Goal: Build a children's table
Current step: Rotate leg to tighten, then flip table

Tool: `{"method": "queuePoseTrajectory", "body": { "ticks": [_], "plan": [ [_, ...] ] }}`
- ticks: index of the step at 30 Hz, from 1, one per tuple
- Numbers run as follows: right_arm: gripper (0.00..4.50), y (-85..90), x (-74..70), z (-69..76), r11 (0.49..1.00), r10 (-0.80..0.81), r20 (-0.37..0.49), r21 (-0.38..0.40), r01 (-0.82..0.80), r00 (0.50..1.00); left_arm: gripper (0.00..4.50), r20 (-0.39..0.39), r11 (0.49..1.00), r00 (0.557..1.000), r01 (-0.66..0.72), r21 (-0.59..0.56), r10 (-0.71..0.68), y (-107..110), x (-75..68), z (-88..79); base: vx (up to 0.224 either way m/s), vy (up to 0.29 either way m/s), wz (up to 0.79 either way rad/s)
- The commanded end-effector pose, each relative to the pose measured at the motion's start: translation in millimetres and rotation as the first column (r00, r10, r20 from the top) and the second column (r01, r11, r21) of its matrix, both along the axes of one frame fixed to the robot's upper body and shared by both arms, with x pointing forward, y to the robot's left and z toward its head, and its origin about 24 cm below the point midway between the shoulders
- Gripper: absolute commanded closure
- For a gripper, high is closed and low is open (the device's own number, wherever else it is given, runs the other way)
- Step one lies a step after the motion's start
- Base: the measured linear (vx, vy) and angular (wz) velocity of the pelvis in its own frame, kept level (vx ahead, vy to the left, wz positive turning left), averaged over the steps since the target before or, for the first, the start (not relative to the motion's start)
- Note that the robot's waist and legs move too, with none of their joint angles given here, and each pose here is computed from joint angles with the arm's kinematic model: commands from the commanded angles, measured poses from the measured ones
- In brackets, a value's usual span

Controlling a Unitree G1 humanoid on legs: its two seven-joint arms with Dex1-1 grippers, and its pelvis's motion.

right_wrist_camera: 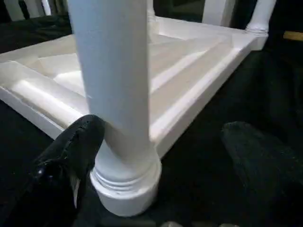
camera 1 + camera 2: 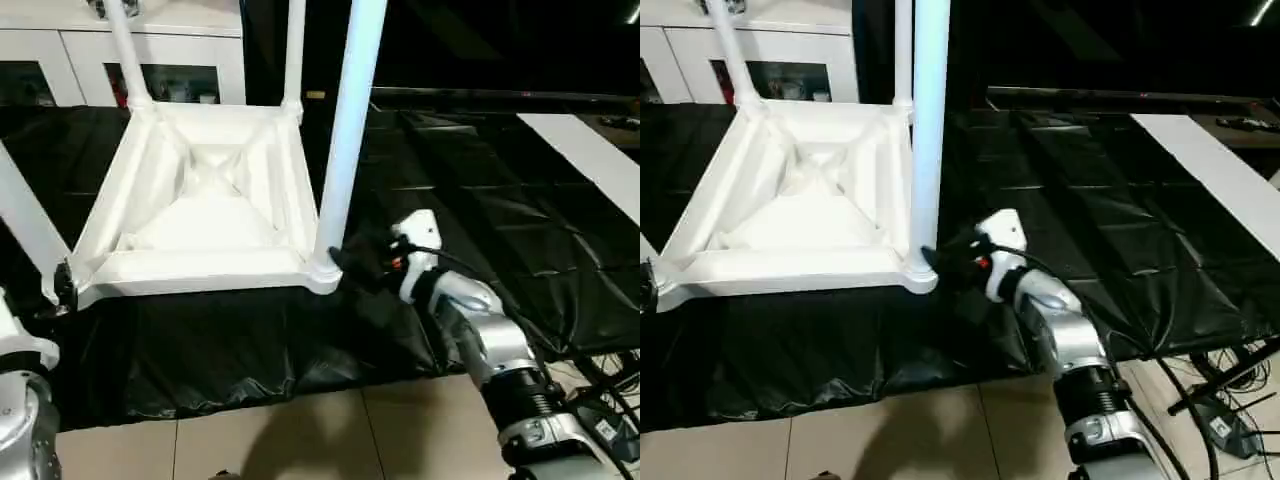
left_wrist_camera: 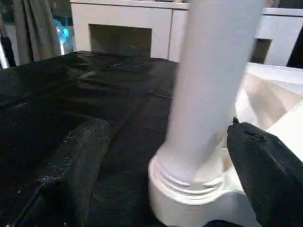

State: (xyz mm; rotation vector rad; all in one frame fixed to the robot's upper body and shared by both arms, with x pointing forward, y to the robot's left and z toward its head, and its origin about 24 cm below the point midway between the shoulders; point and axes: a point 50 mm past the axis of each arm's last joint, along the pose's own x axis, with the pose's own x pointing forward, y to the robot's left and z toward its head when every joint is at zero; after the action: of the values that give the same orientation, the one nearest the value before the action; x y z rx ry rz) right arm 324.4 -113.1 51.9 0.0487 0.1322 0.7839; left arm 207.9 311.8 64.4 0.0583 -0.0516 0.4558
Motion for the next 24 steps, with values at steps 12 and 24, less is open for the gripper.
{"method": "queuePoseTrajectory", "body": {
  "ticks": [12, 24],
  "plan": [
    [0.0, -27.9, -19.9, 7.5, 0.981, 0.195, -0.003, -0.021, -0.195, 0.981, 0.07, -0.016, 0.99, 0.99, 0.136, -0.034, -0.137, 6, 39.8, 3.2, 0.0, 0.0, 0.0],
    [0.0, -20.3, -46.2, 20.5, 0.899, 0.428, -0.042, -0.081, -0.43, 0.903, 0.71, -0.068, 0.981, 0.981, 0.179, -0.079, -0.184, 2, 47.6, -5.4, 0.0, 0.0, 0.0]
  ]
}}
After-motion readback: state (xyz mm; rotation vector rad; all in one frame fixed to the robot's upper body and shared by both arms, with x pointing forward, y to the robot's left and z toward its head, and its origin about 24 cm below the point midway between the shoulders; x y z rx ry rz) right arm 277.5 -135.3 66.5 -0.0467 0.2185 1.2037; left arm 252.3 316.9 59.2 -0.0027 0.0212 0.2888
